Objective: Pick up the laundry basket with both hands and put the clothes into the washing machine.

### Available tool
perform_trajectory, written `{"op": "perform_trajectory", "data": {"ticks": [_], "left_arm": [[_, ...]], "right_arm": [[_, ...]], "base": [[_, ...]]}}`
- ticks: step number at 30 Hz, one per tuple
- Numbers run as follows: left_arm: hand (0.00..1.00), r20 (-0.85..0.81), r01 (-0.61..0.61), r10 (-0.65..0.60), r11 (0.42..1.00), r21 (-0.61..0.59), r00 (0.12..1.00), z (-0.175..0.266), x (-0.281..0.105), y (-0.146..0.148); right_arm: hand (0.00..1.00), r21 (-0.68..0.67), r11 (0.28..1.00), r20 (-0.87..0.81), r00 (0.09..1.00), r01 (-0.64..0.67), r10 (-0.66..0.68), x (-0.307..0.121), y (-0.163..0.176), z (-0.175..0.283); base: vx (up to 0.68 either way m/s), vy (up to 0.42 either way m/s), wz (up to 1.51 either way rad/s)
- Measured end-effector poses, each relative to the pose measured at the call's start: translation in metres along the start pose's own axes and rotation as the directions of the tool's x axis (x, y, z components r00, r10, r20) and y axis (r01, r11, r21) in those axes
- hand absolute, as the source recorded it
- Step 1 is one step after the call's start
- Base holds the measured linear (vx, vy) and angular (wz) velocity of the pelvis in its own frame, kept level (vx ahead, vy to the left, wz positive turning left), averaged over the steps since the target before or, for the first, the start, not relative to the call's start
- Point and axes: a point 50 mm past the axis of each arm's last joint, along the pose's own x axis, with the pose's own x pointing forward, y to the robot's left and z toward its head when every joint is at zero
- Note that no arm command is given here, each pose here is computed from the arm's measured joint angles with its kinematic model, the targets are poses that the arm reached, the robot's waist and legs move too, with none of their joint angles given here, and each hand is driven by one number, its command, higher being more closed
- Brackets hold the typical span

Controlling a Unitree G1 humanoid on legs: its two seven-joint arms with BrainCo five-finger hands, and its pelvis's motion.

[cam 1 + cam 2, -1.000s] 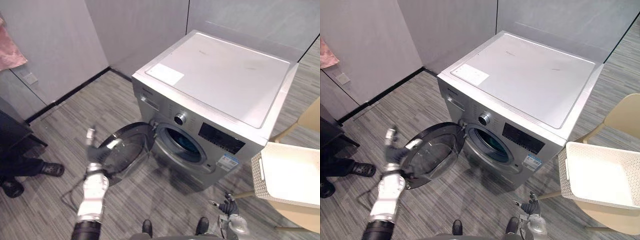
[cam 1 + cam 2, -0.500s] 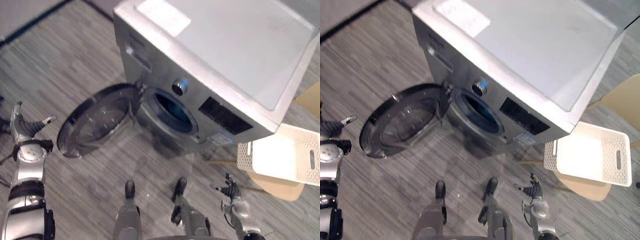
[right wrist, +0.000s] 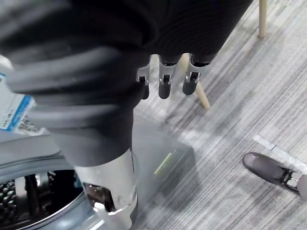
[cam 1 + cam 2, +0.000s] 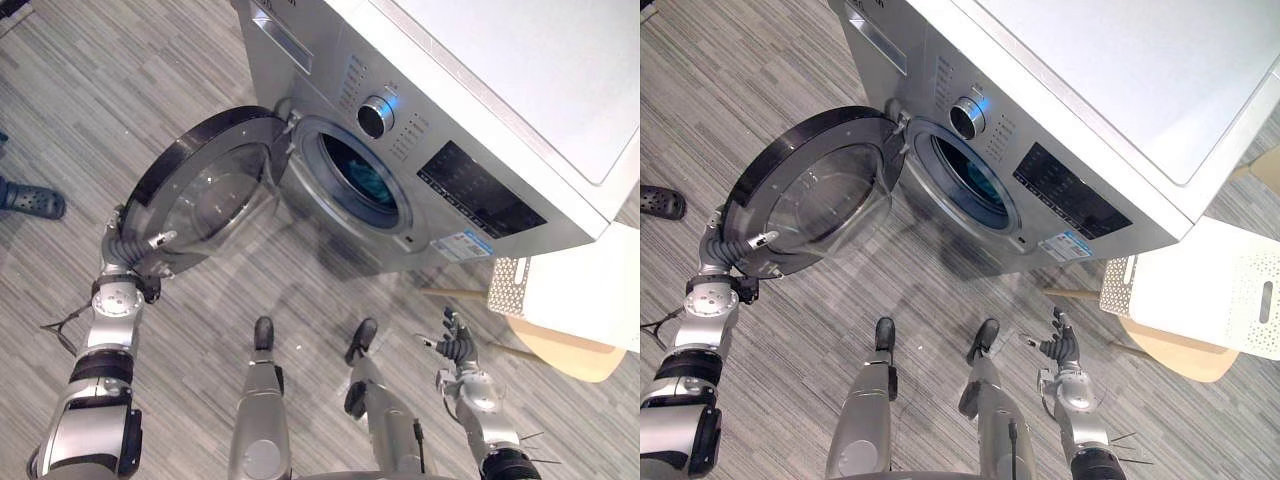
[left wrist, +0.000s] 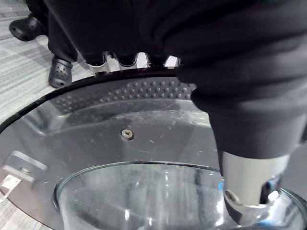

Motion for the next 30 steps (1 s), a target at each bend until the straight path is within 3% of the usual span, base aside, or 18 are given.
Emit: {"op": "perform_trajectory", "data": {"ticks": [3, 6, 8, 10, 14, 16, 18, 21, 27, 30], "left_arm": [[0.00, 0.014, 0.140, -0.140, 0.990, 0.013, 0.990, -0.004, -0.018, -0.039], [0.00, 0.024, 0.353, -0.353, 0.935, -0.028, 0.935, -0.009, -0.058, -0.102], [0.00, 0.039, 0.456, -0.454, 0.885, -0.098, 0.890, 0.000, -0.082, -0.145], [0.00, 0.042, 0.486, -0.487, 0.856, -0.178, 0.872, 0.010, -0.094, -0.170], [0.00, 0.232, 0.657, -0.625, 0.749, -0.092, 0.745, 0.071, -0.102, -0.216], [0.00, 0.465, 0.741, -0.638, 0.669, -0.062, 0.614, 0.156, -0.112, -0.246], [0.00, 0.590, 0.769, -0.601, 0.636, -0.057, 0.540, 0.207, -0.122, -0.253], [0.00, 0.616, 0.788, -0.594, 0.611, -0.073, 0.517, 0.209, -0.133, -0.254], [0.00, 0.493, 0.768, -0.612, 0.602, -0.216, 0.618, 0.132, -0.154, -0.232], [0.00, 0.300, 0.748, -0.686, 0.588, -0.307, 0.663, 0.059, -0.175, -0.212]], "right_arm": [[0.00, 0.005, 1.000, -0.004, 1.000, -0.001, 0.001, -0.001, 0.002, -0.001], [0.00, 0.016, 1.000, -0.017, 1.000, -0.010, 0.010, -0.003, 0.009, -0.005], [0.00, 0.021, 0.999, -0.025, 0.999, -0.027, 0.028, -0.005, 0.016, -0.007], [0.00, 0.031, 0.999, -0.029, 0.999, -0.037, 0.038, -0.006, 0.021, -0.008], [0.00, 0.021, 0.999, -0.027, 0.999, -0.038, 0.039, -0.006, 0.020, -0.007], [0.00, 0.020, 0.999, -0.002, 0.999, -0.038, 0.038, -0.006, 0.019, -0.001], [0.00, 0.023, 0.999, -0.014, 1.000, -0.023, 0.023, -0.015, 0.013, -0.007], [0.00, 0.026, 1.000, -0.034, 0.999, 0.003, -0.002, -0.026, 0.004, -0.015], [0.00, 0.033, 0.998, -0.062, 0.997, 0.049, -0.047, -0.040, -0.005, -0.025], [0.00, 0.009, 0.999, -0.167, 0.985, 0.051, -0.049, -0.045, -0.006, -0.049]], "base": [[0.00, 0.089, 0.00], [0.03, 0.110, -0.17], [0.01, 0.077, -0.21], [-0.01, 0.057, -0.44], [-0.02, 0.023, -0.63], [0.00, 0.009, -0.88], [0.09, -0.002, -0.66], [0.12, -0.076, -0.30], [0.13, -0.055, 0.30], [0.11, 0.012, 0.80]]}}
